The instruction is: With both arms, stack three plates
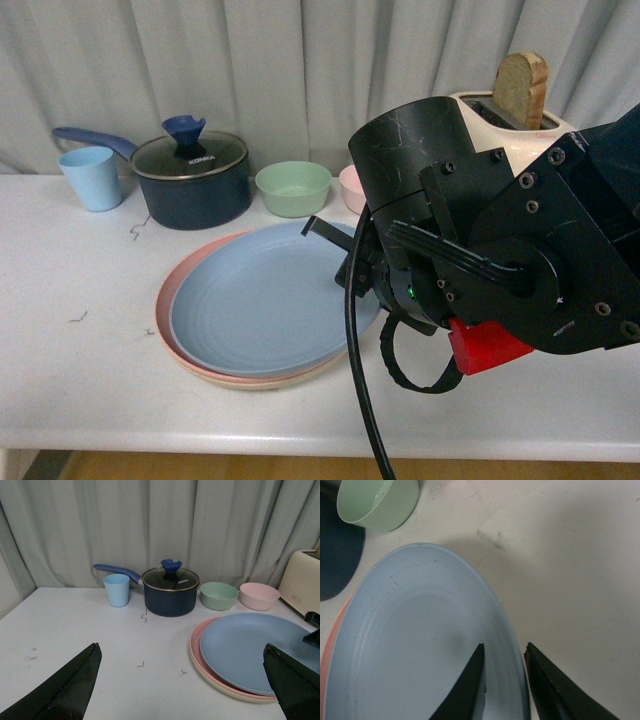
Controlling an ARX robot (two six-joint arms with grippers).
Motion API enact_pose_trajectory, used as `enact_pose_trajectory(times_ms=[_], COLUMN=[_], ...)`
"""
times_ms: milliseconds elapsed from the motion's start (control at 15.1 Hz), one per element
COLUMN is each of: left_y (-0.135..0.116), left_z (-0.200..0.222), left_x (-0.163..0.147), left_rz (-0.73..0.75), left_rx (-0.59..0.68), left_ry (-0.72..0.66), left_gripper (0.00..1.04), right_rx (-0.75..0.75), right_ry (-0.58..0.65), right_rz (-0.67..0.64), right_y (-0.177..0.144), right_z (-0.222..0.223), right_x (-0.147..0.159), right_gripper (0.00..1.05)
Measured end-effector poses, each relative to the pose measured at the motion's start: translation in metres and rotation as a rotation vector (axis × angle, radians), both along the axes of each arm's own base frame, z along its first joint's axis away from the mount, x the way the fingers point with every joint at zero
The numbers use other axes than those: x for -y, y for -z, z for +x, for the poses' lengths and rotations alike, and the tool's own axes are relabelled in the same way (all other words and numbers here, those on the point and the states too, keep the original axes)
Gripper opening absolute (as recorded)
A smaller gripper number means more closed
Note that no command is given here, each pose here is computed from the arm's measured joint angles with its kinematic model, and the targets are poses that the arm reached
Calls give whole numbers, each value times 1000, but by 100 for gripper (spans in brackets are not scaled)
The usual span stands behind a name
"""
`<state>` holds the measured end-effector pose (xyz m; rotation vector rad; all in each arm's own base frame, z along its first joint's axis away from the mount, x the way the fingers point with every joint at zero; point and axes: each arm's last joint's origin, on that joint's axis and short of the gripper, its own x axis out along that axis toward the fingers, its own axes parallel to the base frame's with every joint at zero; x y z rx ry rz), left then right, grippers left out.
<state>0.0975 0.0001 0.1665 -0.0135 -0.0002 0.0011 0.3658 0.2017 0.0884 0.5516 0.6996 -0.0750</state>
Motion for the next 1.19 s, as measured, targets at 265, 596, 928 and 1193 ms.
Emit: enact_pose_trajectory(times_ms=[265,596,928,1193], left_y=[0,0,0,0], left_z=[0,0,0,0], left_x=[0,0,0,0], left_rz=[0,0,0,0], left_rx=[0,0,0,0], left_ry=[0,0,0,0], left_gripper=[98,98,98,98], right_rx=[9,72,171,199], right_ry=[-27,-89,0,263], right_rz=[39,159,276,245], right_y=[-7,-35,-64,-70], right_z=[-7,-32,-56,-52], right_x=[4,24,115,202], right_gripper=[69,98,98,98])
